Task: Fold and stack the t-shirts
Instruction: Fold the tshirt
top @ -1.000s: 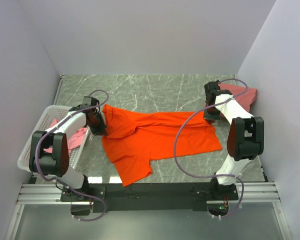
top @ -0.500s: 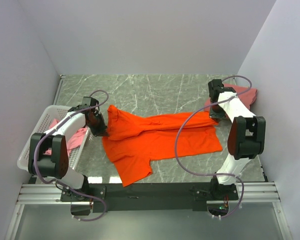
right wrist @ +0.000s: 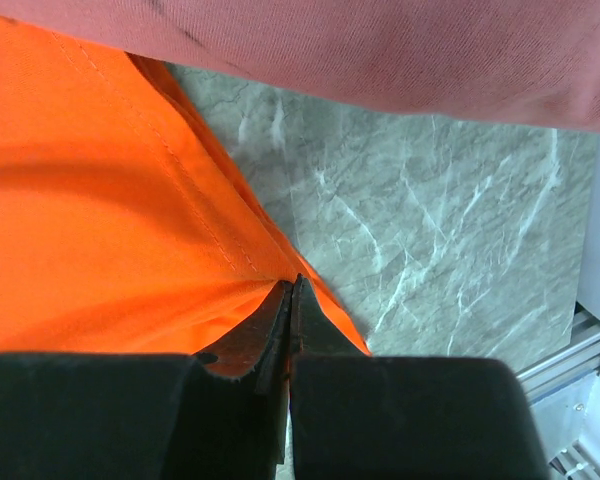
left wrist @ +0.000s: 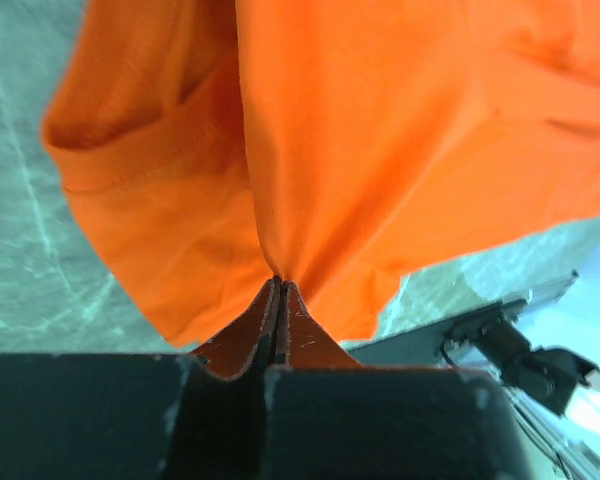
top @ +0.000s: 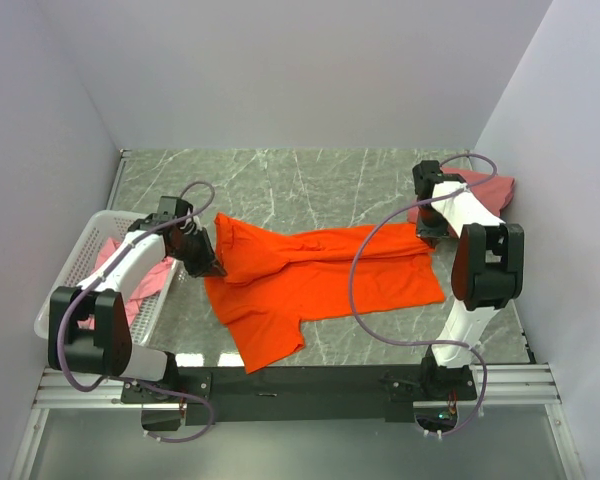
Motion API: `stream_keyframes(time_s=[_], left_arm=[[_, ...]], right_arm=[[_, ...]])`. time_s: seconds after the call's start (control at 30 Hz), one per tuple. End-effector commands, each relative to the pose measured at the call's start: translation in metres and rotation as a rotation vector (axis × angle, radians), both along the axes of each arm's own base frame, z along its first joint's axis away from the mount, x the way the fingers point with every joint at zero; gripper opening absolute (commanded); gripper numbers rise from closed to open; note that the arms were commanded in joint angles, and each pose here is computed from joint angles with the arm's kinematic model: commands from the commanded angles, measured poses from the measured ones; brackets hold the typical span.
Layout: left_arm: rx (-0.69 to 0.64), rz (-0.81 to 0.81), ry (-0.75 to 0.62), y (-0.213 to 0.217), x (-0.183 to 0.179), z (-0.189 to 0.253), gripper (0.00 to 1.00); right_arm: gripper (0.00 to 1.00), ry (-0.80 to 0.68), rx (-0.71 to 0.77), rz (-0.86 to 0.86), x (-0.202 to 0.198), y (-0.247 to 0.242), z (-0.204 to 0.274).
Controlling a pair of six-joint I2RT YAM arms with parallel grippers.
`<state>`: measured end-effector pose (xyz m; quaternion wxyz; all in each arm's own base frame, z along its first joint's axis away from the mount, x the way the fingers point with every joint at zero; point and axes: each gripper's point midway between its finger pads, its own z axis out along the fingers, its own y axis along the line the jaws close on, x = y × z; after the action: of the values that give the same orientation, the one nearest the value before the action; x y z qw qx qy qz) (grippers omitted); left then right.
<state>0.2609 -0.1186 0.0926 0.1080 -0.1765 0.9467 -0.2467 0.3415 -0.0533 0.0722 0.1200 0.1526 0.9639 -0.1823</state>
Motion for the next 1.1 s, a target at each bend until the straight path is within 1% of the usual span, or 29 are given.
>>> stream_keyframes(time_s=[0.0, 0.17, 0.27, 0.3, 0.33, 0.37, 0.43, 0.47, 0.5, 0.57, 0.6, 0.7, 0.8, 0.87, 0.9, 0.97, 1.0, 1.07], left_arm=[[-0.073, -0.031, 0.035, -0.010, -0.016, 0.002, 0.01], [-0.101, -0.022, 0.033, -0.013, -0.018, 0.002, 0.02], [-0.017, 0.007, 0.062, 0.000, -0.019, -0.011, 0.09], [0.017, 0.014, 0.066, 0.005, -0.019, -0.014, 0.13], [0.093, 0.039, 0.054, 0.017, -0.014, -0.017, 0.21], [0.124, 0.046, 0.057, 0.022, -0.014, -0.016, 0.40], [0.174, 0.080, 0.008, 0.031, -0.001, -0.004, 0.57], [0.182, 0.092, -0.012, 0.033, 0.004, 0.002, 0.71], [0.180, 0.105, -0.059, 0.033, 0.017, 0.016, 0.75], [0.159, 0.134, -0.098, 0.030, 0.033, 0.030, 0.78], [0.138, 0.143, -0.144, 0.026, 0.050, 0.042, 0.78], [0.067, 0.161, -0.212, 0.010, 0.079, 0.064, 0.77], [0.044, 0.135, -0.188, -0.012, 0.104, 0.053, 0.77], [0.030, 0.095, -0.182, -0.033, 0.110, 0.047, 0.78], [0.028, 0.080, -0.161, -0.041, 0.114, 0.036, 0.78], [0.008, 0.048, -0.150, -0.061, 0.116, 0.026, 0.79], [0.009, 0.038, -0.111, -0.065, 0.114, 0.010, 0.80], [0.001, 0.036, -0.095, -0.073, 0.114, -0.004, 0.81]], right_arm=[[0.00, -0.030, -0.013, -0.017, 0.006, -0.005, 0.010], [0.00, -0.026, -0.009, -0.016, 0.005, -0.004, 0.008], [0.00, -0.025, -0.002, -0.018, 0.005, -0.003, 0.007], [0.02, -0.024, -0.002, -0.018, 0.005, -0.003, 0.007], [0.13, -0.024, -0.002, -0.019, 0.005, -0.003, 0.008], [0.20, -0.028, 0.002, -0.020, 0.005, -0.002, 0.009], [0.31, -0.042, 0.008, -0.015, 0.007, 0.000, 0.013], [0.33, -0.057, 0.029, -0.008, 0.009, 0.004, 0.017], [0.34, -0.069, 0.040, 0.001, 0.011, 0.008, 0.020], [0.37, -0.092, 0.068, 0.035, 0.016, 0.022, 0.026], [0.37, -0.103, 0.092, 0.052, 0.020, 0.030, 0.029], [0.37, -0.135, 0.139, 0.117, 0.031, 0.058, 0.033], [0.37, -0.136, 0.206, 0.165, 0.042, 0.088, 0.027], [0.37, -0.127, 0.239, 0.171, 0.048, 0.100, 0.016], [0.37, -0.125, 0.253, 0.179, 0.050, 0.106, 0.013], [0.37, -0.114, 0.302, 0.178, 0.054, 0.117, 0.001], [0.37, -0.105, 0.317, 0.177, 0.054, 0.120, -0.004], [0.37, -0.088, 0.349, 0.173, 0.055, 0.127, -0.016]])
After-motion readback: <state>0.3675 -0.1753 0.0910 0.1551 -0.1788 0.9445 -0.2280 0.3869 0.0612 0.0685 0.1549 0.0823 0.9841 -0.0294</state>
